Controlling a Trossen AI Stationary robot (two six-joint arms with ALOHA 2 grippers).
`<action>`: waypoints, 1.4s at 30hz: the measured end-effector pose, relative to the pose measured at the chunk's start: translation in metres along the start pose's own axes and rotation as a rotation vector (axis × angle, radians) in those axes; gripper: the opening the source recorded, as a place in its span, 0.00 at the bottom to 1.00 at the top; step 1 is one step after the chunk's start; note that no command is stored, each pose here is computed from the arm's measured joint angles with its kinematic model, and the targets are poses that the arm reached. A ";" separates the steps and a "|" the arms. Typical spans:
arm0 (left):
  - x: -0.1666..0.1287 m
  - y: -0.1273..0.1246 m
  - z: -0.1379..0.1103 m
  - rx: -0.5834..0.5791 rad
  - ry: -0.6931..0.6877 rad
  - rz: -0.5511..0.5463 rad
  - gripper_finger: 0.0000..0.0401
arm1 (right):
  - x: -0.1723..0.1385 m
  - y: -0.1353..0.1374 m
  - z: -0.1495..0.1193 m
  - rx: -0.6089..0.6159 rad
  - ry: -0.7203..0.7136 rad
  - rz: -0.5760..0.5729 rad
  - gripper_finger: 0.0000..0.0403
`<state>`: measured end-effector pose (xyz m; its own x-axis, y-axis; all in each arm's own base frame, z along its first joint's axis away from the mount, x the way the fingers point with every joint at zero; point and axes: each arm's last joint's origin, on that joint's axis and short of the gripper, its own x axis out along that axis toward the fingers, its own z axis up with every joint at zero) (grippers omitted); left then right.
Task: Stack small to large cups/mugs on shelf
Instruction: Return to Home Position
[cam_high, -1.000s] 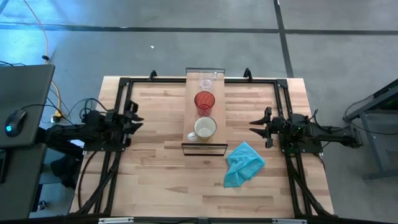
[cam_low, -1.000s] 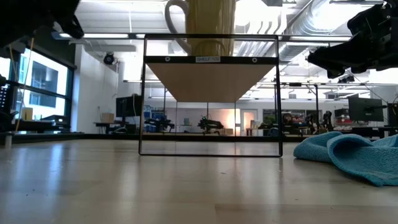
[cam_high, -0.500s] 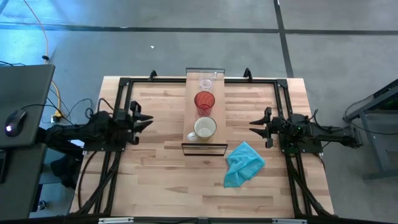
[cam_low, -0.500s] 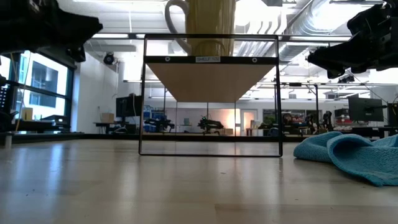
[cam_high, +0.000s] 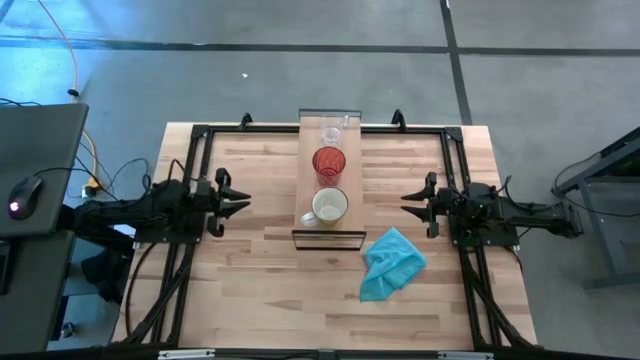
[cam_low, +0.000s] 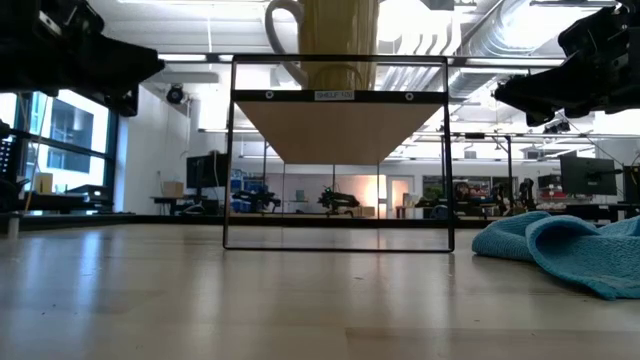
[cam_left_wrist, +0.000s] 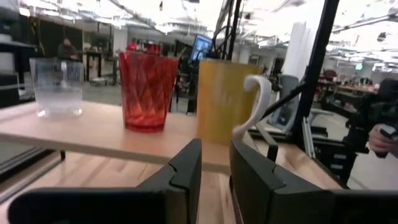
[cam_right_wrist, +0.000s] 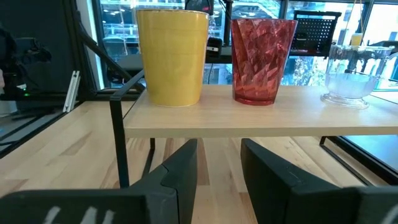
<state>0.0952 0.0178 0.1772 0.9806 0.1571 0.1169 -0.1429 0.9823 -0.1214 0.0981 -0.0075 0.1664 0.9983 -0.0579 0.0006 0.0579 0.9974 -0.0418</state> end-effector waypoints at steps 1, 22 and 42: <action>0.000 0.000 -0.001 -0.002 0.009 0.001 0.18 | 0.000 0.000 0.000 0.000 0.000 0.000 0.29; -0.001 0.002 -0.010 -0.016 0.101 0.032 0.18 | 0.000 0.000 0.000 0.000 0.000 0.000 0.29; -0.001 0.002 -0.010 -0.014 0.099 0.040 0.18 | 0.000 0.000 0.000 0.114 0.000 0.007 0.29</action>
<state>0.0957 0.0187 0.1673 0.9828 0.1843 0.0139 -0.1807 0.9739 -0.1377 0.0981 -0.0073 0.1665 0.9987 -0.0507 0.0010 0.0505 0.9961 0.0725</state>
